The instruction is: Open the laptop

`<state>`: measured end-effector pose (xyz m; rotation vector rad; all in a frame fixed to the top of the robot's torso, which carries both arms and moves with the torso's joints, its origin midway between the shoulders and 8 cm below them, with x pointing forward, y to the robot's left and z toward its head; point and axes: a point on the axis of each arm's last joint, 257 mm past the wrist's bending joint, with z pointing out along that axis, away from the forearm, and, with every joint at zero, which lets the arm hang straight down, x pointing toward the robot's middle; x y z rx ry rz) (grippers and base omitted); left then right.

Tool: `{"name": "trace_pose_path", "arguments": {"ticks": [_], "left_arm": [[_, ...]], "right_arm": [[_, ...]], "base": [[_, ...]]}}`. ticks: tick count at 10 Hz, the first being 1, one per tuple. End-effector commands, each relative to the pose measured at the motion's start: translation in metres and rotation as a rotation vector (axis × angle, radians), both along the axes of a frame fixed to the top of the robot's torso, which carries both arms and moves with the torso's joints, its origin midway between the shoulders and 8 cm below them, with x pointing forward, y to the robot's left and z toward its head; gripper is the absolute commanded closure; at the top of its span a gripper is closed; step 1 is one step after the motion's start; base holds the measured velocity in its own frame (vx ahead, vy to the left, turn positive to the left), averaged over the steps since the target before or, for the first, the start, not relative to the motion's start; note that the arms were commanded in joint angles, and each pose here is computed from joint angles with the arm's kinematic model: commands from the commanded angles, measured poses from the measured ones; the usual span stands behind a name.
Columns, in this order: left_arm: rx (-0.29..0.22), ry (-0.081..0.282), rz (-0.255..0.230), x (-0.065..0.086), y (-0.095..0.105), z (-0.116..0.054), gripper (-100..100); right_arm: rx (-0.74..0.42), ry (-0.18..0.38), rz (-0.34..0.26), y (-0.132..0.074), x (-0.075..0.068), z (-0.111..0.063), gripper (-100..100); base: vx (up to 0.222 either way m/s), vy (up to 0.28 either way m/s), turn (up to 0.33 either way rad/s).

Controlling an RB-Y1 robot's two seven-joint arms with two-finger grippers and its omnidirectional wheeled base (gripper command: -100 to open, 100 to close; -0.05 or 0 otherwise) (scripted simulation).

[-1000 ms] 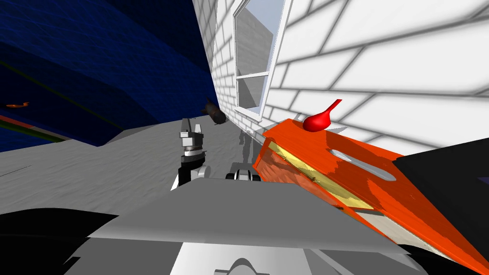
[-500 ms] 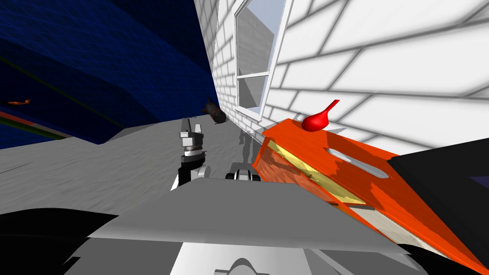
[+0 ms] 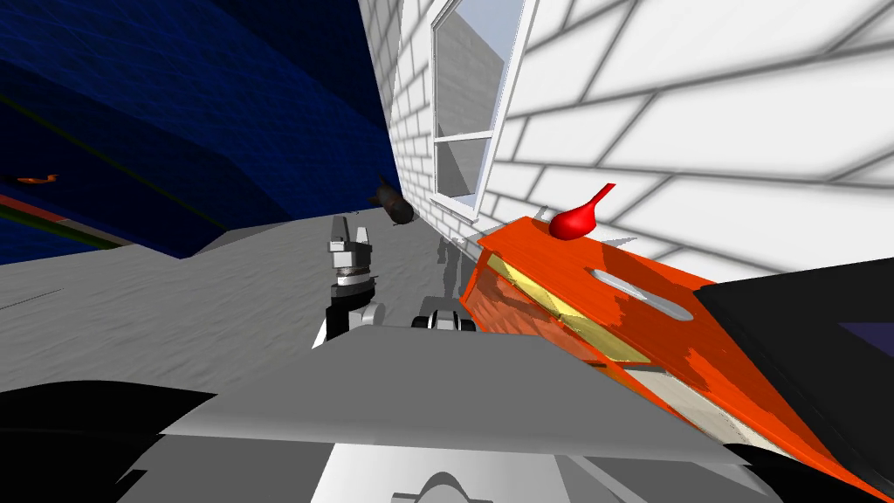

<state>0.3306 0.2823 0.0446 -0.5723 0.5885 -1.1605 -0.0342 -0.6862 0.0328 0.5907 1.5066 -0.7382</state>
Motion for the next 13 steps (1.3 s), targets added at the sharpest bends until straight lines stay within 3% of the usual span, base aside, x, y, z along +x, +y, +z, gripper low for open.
{"name": "trace_pose_path", "arguments": {"ticks": [1, 2, 3, 10, 11, 12, 13], "left_arm": [[0.000, 0.000, 0.000, 0.000, 0.000, 0.000, 0], [0.000, 0.000, 0.000, 0.000, 0.000, 0.000, 0], [0.000, 0.000, 0.000, 0.000, 0.000, 0.000, 0], [0.000, 0.000, 0.000, 0.000, 0.000, 0.000, 0], [0.000, 0.000, 0.000, 0.000, 0.000, 0.000, 0], [0.000, 0.000, 0.000, 0.000, 0.000, 0.000, 0], [0.000, 0.000, 0.000, 0.000, 0.000, 0.000, 0]], "right_arm": [[0.079, -0.080, -0.014, -0.005, -0.005, -0.014, 100], [0.051, -0.061, -0.005, -0.004, -0.001, -0.006, 100], [0.136, -0.167, -0.013, -0.011, -0.003, -0.023, 100], [0.330, -0.391, -0.034, -0.024, -0.003, -0.072, 100], [0.296, -0.373, -0.028, -0.025, -0.004, -0.059, 100], [0.355, -0.444, -0.032, -0.027, -0.002, -0.074, 100], [0.382, -0.476, -0.034, -0.028, -0.001, -0.082, 100]], "base": [[-0.059, -0.033, 0.011], [-0.022, -0.013, 0.016], [-0.060, -0.019, 0.045], [-0.068, -0.011, 0.024], [-0.021, -0.004, 0.007], [-0.036, -0.009, 0.024], [-0.059, -0.015, 0.019]]}}
